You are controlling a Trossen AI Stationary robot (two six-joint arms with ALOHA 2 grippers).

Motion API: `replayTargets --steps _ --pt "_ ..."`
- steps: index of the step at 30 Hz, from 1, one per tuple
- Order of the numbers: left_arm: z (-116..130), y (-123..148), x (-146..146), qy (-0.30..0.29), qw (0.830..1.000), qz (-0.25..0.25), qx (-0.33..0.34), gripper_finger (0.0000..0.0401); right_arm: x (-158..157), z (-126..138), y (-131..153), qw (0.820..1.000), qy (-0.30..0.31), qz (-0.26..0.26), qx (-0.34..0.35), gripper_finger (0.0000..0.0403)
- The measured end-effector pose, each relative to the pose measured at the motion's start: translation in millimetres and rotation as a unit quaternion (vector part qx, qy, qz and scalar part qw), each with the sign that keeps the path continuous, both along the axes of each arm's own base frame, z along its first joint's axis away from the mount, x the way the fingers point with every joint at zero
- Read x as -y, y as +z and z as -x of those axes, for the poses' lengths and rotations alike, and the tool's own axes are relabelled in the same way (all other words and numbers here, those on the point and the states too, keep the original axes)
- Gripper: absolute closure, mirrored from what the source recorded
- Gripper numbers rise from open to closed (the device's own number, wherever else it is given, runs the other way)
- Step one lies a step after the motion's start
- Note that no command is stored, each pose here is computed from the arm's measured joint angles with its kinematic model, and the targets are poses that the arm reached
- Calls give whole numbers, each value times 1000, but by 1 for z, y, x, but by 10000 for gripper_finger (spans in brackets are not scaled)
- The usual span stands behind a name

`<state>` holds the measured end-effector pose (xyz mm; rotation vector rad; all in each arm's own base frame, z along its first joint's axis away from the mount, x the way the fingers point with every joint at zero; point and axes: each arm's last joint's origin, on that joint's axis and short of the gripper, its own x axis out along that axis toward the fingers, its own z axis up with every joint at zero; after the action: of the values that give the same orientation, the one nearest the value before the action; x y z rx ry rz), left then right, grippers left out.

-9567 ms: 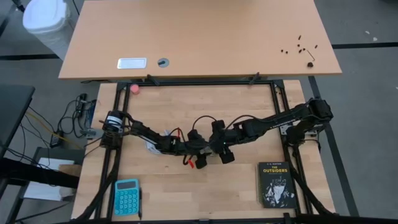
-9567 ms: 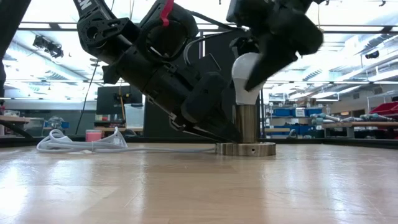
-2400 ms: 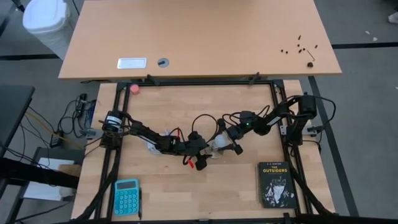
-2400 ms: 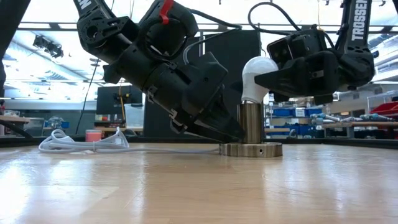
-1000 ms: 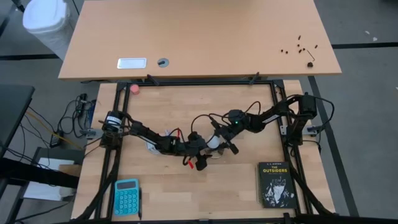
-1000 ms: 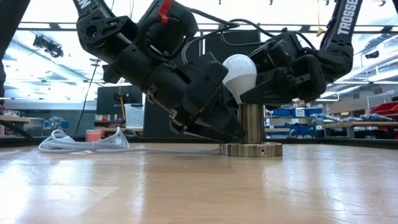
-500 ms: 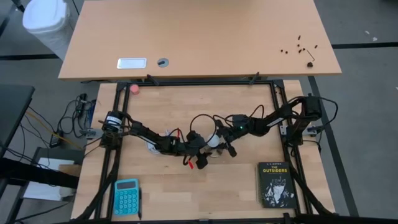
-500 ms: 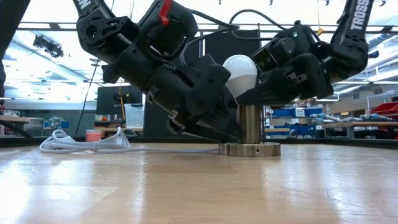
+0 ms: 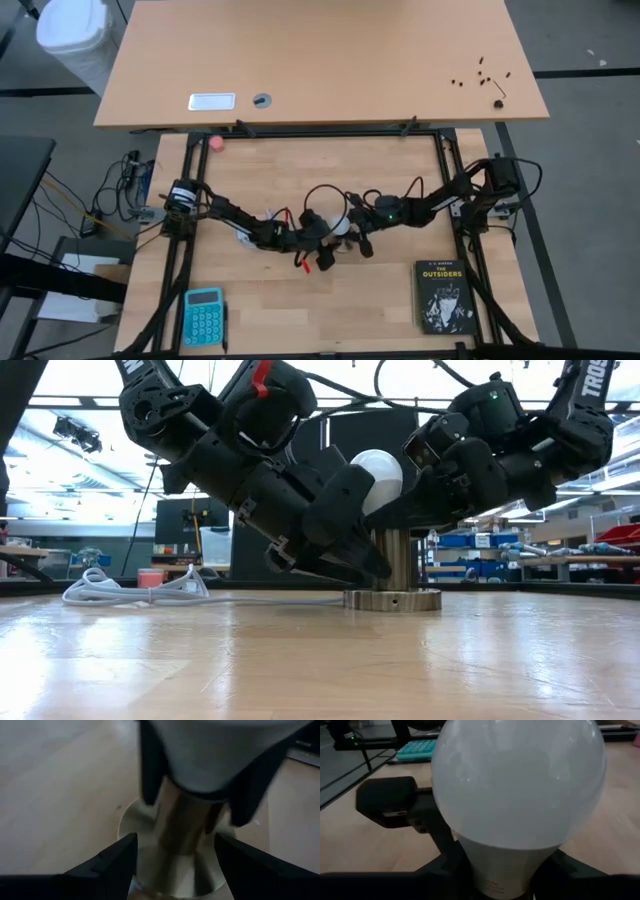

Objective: Screw lightbulb
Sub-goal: Insert the white lightbulb into the silver lamp

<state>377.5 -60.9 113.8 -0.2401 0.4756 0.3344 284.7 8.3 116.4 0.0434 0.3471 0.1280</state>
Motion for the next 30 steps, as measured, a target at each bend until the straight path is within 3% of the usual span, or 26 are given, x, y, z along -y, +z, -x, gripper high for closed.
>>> replayTargets --steps 7,12,18,30 --pt "0 0 1 -54 997 -57 -18 154 -1 0 0 1000 -6 3 0 238" --pt "-4 1 0 -57 995 -76 1 171 -1 0 -1 1000 -5 1 -1 238" --pt "-11 -19 -3 -51 996 -72 20 168 -1 3 -1 1000 -5 -1 3 238" --pt "-11 -24 -2 -43 998 -49 13 182 3 9 -4 1000 -3 -16 15 238"
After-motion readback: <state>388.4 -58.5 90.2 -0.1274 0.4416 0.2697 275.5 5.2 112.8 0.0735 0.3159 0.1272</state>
